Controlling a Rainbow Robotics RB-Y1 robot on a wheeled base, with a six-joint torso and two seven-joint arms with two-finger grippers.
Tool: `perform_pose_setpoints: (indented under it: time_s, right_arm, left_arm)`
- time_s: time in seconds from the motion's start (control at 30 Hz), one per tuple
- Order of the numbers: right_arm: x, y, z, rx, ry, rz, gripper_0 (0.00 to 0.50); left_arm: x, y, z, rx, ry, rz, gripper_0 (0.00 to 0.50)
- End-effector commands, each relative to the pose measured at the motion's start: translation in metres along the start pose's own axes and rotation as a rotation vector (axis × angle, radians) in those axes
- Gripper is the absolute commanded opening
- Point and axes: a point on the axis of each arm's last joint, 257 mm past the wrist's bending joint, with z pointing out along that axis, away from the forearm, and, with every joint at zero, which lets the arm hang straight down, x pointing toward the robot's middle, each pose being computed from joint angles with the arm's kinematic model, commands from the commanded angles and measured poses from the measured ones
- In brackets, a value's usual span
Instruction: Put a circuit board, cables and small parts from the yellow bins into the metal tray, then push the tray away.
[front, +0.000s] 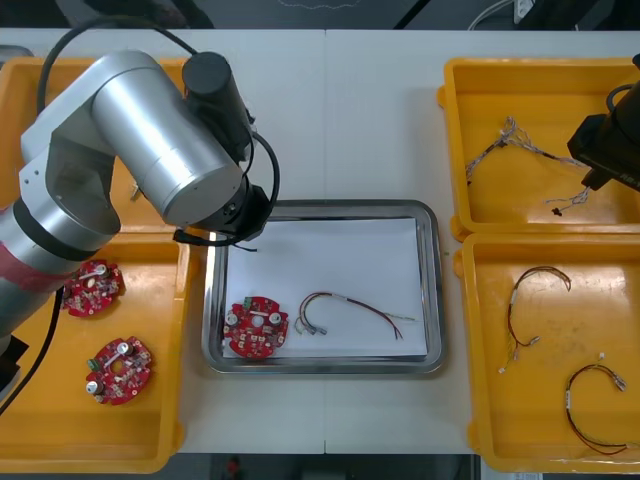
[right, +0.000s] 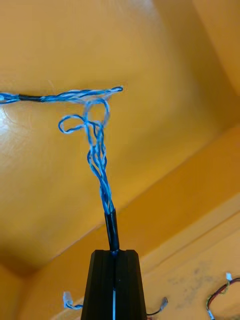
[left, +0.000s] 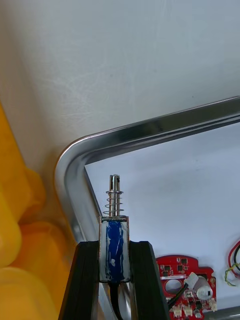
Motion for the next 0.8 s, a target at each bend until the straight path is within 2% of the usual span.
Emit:
perform_pose_setpoints:
  time_s: [0.03, 0.23, 0.37, 0.73, 0.77, 0.8]
  right_arm:
    - [-0.033, 0.009, -0.049, -0.049, -0.110, -0.050, 0.000]
    - [-0.041, 0.026, -0.073, -0.089, -0.164, -0.117, 0.000]
    - [-0.046, 0.031, -0.083, -0.089, -0.193, -0.205, 0.000]
    - [-0.050, 0.056, -0.113, -0.106, -0.273, -0.428, 0.000]
    - [-0.049, 0.058, -0.115, -0.106, -0.281, -0.441, 0.000]
    - [-0.047, 0.062, -0.116, -0.105, -0.286, -0.458, 0.000]
  left_arm:
    - [0.011, -0.012, 0.017, 0.008, 0.008, -0.007, 0.000]
    - [0.020, -0.017, 0.030, 0.016, 0.020, -0.020, 0.000]
    - [0.021, -0.021, 0.040, 0.025, -0.001, -0.027, 0.000]
    - [0.031, -0.020, 0.052, -0.009, -0.006, -0.021, 0.002]
    - [0.031, -0.020, 0.052, -0.009, -0.005, -0.021, 0.006]
    - [0.031, -0.020, 0.053, -0.010, -0.005, -0.020, 0.034]
